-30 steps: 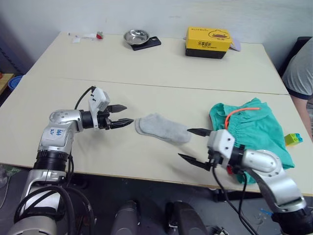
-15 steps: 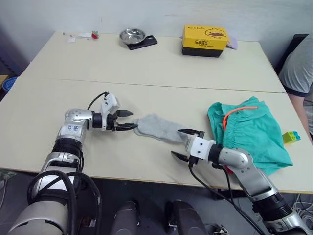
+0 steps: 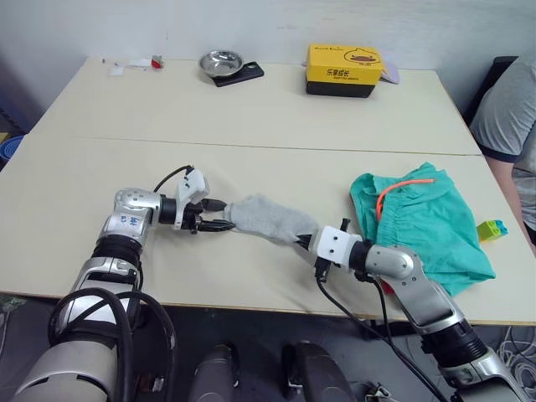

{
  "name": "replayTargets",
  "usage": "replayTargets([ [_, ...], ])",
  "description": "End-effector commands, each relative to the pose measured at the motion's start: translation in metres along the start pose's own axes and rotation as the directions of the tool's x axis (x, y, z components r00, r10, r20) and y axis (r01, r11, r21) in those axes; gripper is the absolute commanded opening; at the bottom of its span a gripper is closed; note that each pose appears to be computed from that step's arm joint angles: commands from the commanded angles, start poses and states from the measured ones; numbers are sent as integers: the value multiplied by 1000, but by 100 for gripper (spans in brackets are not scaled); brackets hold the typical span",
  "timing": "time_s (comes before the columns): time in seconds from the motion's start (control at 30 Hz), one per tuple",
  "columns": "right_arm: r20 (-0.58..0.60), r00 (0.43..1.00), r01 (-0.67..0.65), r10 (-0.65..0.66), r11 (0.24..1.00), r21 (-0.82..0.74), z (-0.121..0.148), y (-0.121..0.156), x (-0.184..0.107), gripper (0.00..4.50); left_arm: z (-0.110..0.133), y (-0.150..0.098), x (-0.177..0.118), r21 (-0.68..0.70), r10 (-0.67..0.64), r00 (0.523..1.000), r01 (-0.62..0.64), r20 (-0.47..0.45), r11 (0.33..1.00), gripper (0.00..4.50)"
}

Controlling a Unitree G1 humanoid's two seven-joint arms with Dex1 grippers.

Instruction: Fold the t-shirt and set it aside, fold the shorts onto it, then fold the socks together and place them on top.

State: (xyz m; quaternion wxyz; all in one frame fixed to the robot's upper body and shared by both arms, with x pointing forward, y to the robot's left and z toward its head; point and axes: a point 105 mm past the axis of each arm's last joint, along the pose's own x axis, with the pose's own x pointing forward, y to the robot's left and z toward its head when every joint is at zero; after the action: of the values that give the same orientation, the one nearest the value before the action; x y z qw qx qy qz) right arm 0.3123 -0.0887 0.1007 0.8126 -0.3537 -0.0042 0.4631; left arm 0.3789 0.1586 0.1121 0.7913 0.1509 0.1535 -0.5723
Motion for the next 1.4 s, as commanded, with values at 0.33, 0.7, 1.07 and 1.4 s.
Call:
replayTargets([
  [0.33,73,982,-165,176,977,-132,10,-12,-18,0,-13,-49,-18,6,-83,996,83,14,997,5],
  [0.7,149,934,-310,326,943,-118,10,0,-23,0,-14,-95,-30,-144,41,996,-29,81,989,5],
  [1.07,250,899,-382,361,923,40,23,-1,-54,276,-32,-103,-75,-280,104,988,-69,111,958,261],
  [1.4,119,956,-269,269,634,726,20,-10,-44,446,3,-81,-71,-285,46,989,-4,141,959,262],
])
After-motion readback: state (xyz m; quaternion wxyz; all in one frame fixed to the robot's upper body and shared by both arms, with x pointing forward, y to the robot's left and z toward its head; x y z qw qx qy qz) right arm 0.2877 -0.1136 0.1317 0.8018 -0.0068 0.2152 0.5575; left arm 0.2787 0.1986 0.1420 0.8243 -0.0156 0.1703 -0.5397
